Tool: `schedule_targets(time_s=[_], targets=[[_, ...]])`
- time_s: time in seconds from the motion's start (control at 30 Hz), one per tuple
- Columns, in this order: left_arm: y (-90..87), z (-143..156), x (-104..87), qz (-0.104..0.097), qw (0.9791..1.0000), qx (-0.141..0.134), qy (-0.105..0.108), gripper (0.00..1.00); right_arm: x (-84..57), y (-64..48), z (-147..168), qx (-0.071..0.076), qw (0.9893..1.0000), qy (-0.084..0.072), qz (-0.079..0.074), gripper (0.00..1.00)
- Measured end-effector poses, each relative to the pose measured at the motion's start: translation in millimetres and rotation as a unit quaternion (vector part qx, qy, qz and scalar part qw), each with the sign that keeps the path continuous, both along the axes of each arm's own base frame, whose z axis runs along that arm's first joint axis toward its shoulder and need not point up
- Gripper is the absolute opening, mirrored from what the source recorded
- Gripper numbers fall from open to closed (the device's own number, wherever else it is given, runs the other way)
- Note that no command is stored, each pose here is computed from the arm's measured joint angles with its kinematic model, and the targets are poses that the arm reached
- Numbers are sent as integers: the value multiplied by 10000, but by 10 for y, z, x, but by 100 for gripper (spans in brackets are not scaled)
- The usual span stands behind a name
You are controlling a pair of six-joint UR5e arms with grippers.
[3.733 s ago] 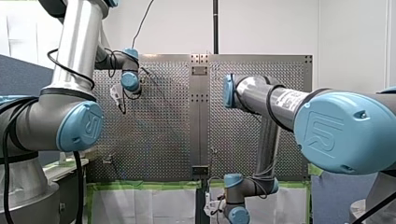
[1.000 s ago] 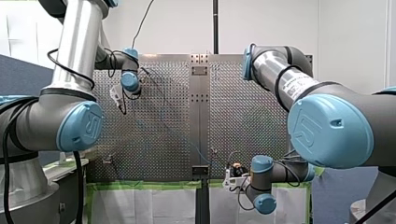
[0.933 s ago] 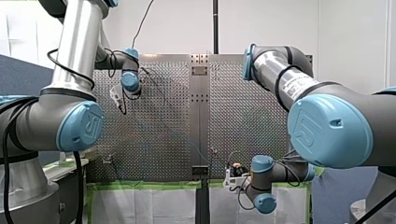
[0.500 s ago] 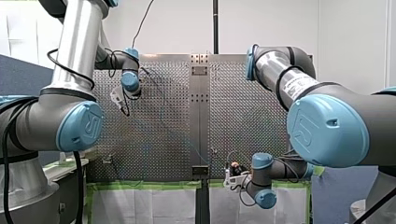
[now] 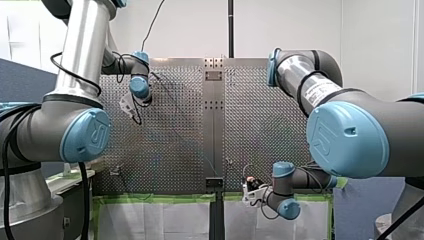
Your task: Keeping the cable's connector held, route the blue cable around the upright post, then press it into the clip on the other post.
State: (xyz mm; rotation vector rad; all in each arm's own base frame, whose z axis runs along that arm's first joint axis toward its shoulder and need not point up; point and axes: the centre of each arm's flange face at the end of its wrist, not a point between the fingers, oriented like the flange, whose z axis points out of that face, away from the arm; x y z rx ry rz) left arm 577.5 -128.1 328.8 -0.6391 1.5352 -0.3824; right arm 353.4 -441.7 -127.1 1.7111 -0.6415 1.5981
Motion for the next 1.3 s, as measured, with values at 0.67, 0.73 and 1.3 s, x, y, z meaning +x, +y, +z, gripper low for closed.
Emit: schedule_targets(time_s=[0.67, 0.73, 1.3], targets=[[44, -88, -90, -9, 9943, -993, 381, 100, -9, 13, -17, 65, 10000, 42, 60, 0], [44, -88, -89, -16, 9932, -1104, 369, 100, -8, 14, -17, 66, 9999, 42, 67, 0], [74, -94, -87, 51, 9813, -1901, 301, 100, -6, 11, -14, 50, 10000, 33, 72, 0]])
